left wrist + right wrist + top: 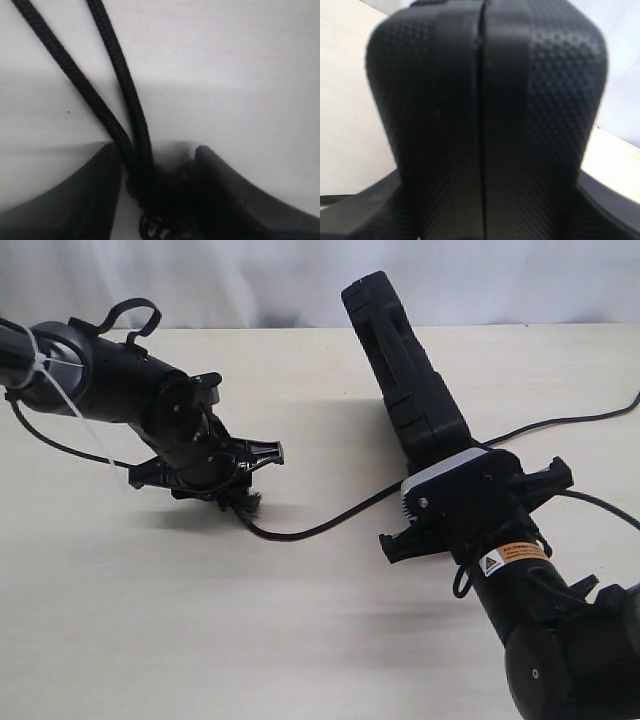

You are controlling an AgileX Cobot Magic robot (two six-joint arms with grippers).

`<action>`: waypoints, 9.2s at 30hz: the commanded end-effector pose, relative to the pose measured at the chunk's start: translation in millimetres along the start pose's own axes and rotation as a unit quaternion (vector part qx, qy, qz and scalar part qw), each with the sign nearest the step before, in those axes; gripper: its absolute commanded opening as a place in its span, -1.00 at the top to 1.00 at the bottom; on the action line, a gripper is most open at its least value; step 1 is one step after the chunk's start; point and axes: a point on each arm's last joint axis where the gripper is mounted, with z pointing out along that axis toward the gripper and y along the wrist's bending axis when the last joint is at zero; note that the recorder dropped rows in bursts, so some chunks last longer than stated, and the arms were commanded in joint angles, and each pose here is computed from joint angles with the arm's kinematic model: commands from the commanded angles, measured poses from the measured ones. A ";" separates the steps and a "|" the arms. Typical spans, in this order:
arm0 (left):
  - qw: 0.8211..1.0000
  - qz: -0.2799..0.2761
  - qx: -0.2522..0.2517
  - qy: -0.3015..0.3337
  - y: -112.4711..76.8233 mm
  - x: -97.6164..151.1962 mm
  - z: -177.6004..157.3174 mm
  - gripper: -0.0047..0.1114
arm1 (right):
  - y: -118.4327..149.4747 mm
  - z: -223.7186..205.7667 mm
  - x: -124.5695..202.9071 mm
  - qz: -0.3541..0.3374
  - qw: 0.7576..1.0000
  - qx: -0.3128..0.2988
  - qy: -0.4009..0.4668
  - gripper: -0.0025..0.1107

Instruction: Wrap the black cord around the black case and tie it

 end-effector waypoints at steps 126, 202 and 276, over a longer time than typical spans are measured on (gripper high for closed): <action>0.720 0.539 0.164 -0.406 3.6 57.1 -81.5 0.92 | -179.8 62.2 -147.4 0.222 0.891 -0.204 0.340 -0.33; 0.695 0.572 0.172 -0.401 -0.1 43.4 -51.6 -0.22 | -121.9 116.9 -152.8 0.285 0.909 -0.190 0.235 0.88; 0.662 0.597 0.228 -0.390 -25.3 27.8 -16.4 0.92 | -274.1 262.0 55.6 0.377 0.784 0.162 0.466 0.04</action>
